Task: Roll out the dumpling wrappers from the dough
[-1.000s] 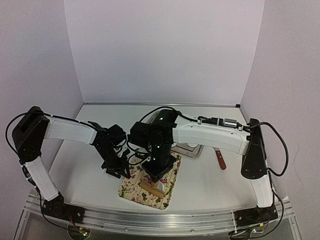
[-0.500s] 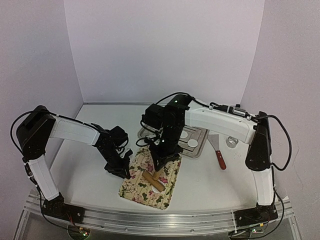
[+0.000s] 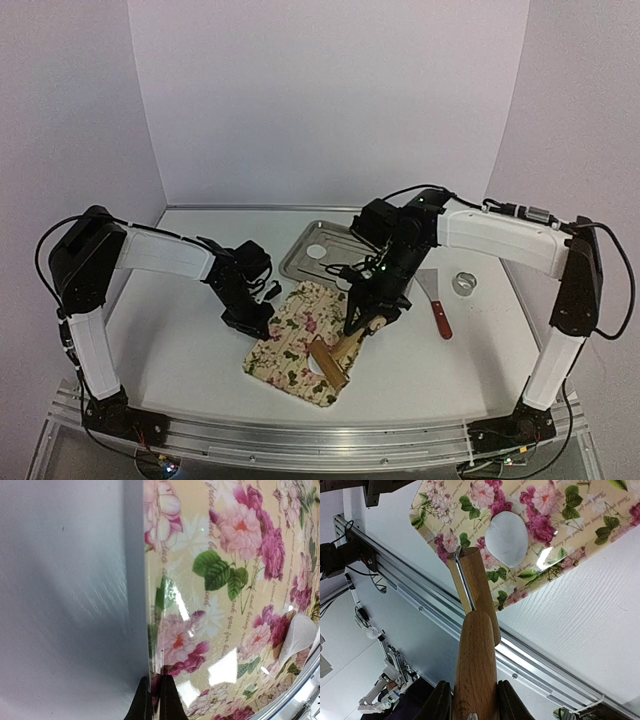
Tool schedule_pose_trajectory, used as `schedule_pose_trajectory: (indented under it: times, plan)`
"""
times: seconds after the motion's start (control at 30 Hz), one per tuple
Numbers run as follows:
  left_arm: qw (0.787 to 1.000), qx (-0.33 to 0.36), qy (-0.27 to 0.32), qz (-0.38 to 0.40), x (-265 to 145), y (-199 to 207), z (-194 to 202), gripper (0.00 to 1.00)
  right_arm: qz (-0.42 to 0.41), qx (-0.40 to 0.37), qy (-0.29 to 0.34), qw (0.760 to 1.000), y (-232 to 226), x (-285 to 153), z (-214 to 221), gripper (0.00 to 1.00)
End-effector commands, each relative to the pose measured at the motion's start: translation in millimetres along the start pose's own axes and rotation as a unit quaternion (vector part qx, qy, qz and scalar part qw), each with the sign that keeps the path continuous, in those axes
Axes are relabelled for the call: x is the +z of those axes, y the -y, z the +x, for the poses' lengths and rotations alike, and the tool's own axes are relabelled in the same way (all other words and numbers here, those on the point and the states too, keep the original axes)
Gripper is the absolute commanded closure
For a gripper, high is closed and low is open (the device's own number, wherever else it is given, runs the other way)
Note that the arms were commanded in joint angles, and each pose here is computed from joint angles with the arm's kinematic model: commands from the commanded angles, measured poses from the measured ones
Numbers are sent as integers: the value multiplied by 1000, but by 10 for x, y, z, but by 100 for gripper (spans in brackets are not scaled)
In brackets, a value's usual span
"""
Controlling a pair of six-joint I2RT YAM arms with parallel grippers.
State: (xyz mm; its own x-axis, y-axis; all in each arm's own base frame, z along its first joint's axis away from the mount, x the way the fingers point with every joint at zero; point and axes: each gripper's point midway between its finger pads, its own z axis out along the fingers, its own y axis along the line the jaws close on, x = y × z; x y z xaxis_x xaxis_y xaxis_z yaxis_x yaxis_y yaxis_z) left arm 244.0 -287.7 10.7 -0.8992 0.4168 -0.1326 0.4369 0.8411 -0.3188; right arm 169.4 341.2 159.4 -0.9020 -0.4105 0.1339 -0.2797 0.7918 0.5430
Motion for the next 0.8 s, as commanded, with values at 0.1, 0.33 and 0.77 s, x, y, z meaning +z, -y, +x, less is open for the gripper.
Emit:
schedule_pose_trajectory:
  times: [0.1, 0.33, 0.77]
  plan:
    - [993, 44, -11, -108, 210, -466, -2, 100, -58, 10, 49, 997, -127, -49, -357, 100]
    - [995, 30, -9, -99, 189, -439, 37, 100, -34, 49, 46, 997, 141, 163, -565, 100]
    - [995, 27, -6, -97, 131, -413, 17, 100, 87, 130, 31, 987, 941, 535, -496, 100]
